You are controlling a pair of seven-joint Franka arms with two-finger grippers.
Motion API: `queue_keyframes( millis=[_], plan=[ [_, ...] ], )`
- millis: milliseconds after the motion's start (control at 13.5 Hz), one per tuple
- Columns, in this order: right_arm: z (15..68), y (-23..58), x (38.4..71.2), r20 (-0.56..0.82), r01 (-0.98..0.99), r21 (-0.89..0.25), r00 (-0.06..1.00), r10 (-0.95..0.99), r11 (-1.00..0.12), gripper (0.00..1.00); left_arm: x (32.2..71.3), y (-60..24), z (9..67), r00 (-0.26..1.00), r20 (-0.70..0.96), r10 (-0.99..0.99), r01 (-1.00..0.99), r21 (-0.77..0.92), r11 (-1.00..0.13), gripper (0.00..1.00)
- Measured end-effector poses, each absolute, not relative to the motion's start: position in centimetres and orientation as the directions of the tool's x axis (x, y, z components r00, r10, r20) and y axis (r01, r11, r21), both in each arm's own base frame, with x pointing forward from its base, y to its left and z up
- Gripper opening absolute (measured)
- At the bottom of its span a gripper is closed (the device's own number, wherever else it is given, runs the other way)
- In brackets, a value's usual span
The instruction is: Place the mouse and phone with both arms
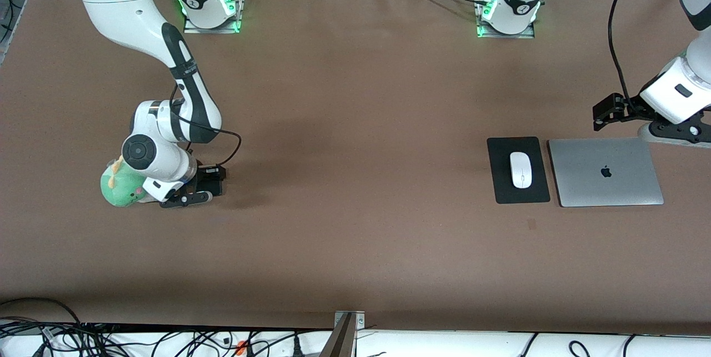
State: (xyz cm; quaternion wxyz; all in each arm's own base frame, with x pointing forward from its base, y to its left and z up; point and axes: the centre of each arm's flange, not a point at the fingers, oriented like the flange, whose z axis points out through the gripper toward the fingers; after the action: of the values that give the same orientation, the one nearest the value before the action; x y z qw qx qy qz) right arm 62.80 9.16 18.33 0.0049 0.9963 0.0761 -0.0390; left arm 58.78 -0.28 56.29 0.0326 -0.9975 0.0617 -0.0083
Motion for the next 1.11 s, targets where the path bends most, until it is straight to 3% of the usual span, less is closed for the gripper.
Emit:
queue_keyframes(
  millis=[74,296,519,815,1111],
  plan=[
    [18.7,9.2,62.9,-0.072,0.144,-0.004,0.987,0.144,-0.990,0.99,58.8,-0.3,56.6,0.992,0.019,-0.123,-0.122,-0.067,-0.990,1.00],
    [22.6,9.6,63.3,-0.064,0.099,-0.028,0.993,0.100,-0.995,1.00,58.9,-0.5,57.7,0.991,0.037,-0.126,-0.123,-0.069,-0.990,1.00],
    [31.9,10.5,63.1,-0.054,0.019,-0.073,0.998,0.023,-0.997,1.00,59.0,-0.5,58.0,0.991,0.044,-0.126,-0.123,-0.069,-0.990,1.00],
    [45.6,10.0,59.2,-0.058,-0.051,-0.130,0.997,-0.044,-0.990,1.00,57.8,-1.4,57.7,0.990,-0.044,-0.136,-0.139,-0.058,-0.989,1.00],
    [53.4,8.7,54.8,-0.069,-0.038,-0.111,0.997,-0.031,-0.993,1.00,57.8,-1.9,58.0,0.989,-0.037,-0.145,-0.147,-0.059,-0.987,1.00]
  ],
)
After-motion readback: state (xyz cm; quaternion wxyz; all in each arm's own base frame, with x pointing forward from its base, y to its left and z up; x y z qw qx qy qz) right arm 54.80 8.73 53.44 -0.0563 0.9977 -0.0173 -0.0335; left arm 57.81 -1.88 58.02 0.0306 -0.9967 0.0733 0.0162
